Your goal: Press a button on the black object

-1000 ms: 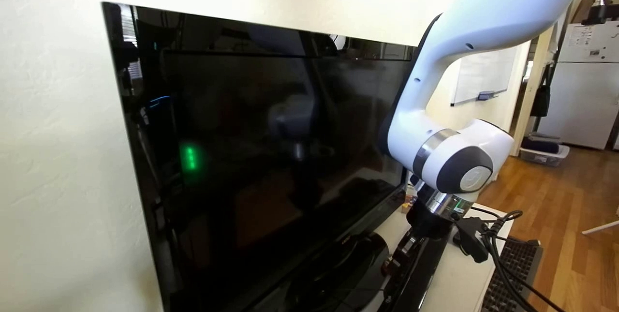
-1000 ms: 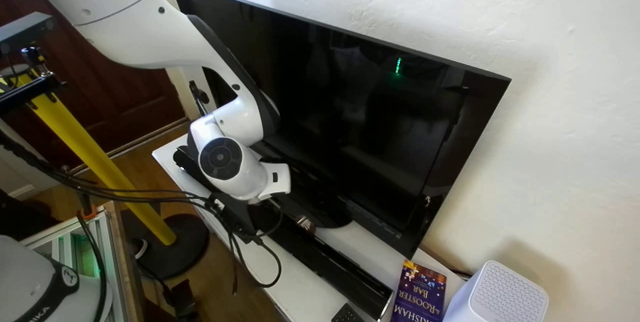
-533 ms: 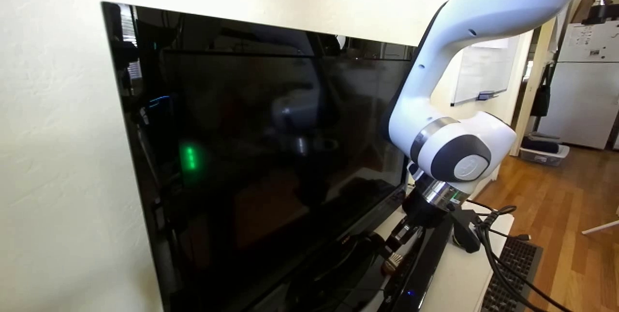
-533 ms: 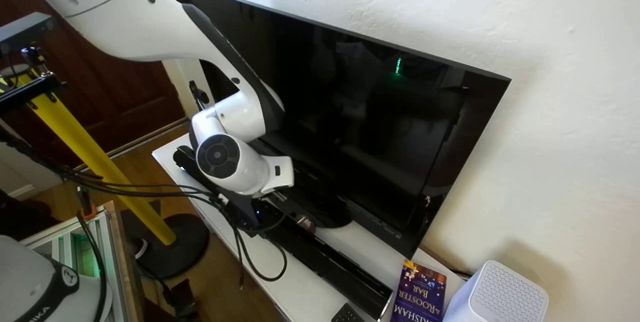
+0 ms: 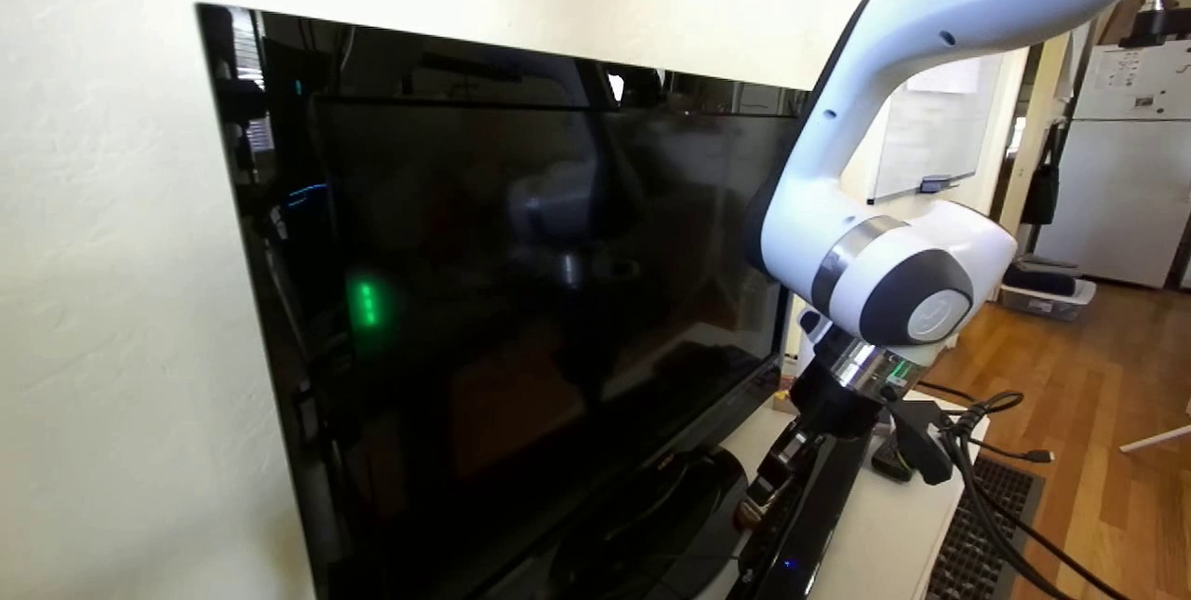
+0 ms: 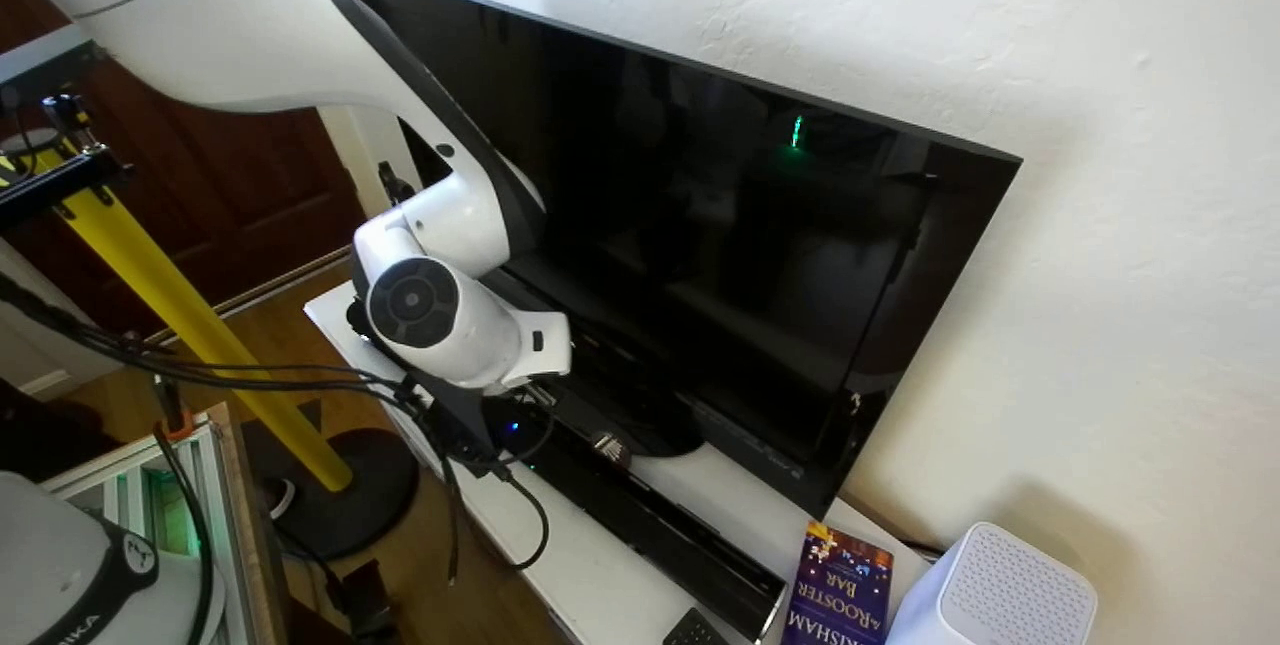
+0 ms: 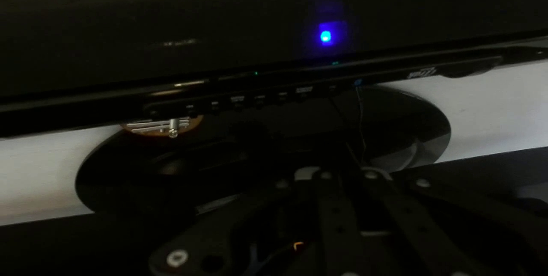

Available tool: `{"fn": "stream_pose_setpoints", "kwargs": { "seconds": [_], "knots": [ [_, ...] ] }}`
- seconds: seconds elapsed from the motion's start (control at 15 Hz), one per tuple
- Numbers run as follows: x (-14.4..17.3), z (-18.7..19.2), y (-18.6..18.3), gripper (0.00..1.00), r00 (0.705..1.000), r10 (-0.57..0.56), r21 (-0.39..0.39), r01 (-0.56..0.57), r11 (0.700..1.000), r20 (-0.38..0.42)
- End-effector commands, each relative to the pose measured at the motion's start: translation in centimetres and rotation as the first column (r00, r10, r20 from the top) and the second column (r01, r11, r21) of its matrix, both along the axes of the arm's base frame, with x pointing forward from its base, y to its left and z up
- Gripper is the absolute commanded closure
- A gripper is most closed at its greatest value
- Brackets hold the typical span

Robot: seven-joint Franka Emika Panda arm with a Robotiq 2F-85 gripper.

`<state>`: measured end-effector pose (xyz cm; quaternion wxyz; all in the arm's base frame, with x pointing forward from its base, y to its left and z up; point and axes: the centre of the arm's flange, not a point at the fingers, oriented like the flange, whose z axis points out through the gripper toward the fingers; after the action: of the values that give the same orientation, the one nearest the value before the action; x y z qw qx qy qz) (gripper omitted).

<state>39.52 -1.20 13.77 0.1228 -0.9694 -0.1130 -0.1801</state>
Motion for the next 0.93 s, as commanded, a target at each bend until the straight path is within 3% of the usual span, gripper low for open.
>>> {"fn": "stream_pose_setpoints", "kwargs": {
  "seconds": [0.0,0.2,0.4,0.53,0.73,0.8,0.87],
  "knots": [
    [-3.3,8.0,-0.6,0.61,0.998,-0.058,-0.022,0.059,0.998,0.018],
    [-5.4,11.7,-0.1,0.41,0.996,-0.09,-0.051,0.091,0.995,0.019],
    [-7.9,14.3,1.0,0.19,0.996,-0.08,-0.082,0.076,0.994,-0.035],
    [-8.0,14.9,2.2,0.06,0.994,-0.1,-0.053,0.097,0.994,-0.044],
    [-7.8,14.8,3.6,0.0,0.989,-0.131,-0.006,0.131,0.991,-0.064],
    [-4.5,8.0,4.1,0.03,0.993,-0.12,-0.021,0.119,0.993,-0.023],
    [-4.5,8.1,4.4,0.0,0.991,-0.128,-0.015,0.128,0.992,-0.028]
  ]
}}
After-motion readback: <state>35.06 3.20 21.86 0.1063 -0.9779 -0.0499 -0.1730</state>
